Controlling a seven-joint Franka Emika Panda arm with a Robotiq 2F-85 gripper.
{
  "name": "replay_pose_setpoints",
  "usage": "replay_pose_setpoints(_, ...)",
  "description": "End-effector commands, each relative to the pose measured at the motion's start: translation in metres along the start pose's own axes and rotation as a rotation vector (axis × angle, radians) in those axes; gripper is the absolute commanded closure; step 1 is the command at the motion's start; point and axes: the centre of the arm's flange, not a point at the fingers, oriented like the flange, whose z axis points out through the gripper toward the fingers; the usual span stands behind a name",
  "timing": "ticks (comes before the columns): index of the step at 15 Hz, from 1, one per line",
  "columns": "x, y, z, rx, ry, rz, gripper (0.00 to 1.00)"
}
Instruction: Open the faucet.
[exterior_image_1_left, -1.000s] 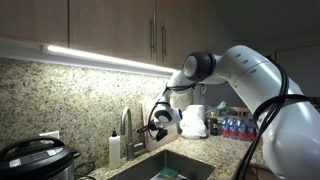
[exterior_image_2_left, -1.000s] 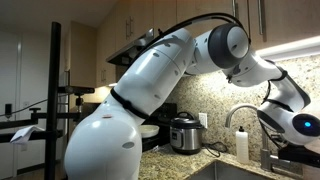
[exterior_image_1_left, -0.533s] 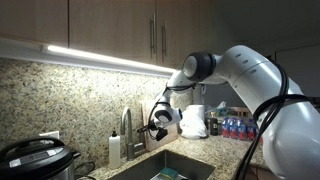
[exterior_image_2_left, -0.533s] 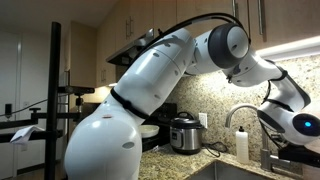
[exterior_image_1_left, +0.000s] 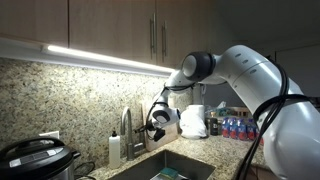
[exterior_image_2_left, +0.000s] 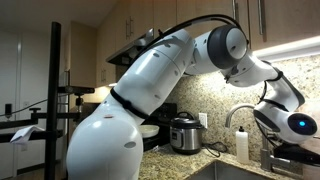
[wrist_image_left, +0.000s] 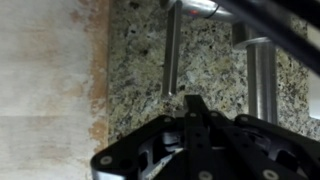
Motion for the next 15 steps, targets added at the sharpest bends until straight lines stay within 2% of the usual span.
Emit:
replay_pose_setpoints(1,0.004,0.004,0.005,-0.013,-0.016,0.015,1.00)
replay_pose_setpoints(15,0.003,0.021,0.014,-0.030,-0.034,0.060,1.00)
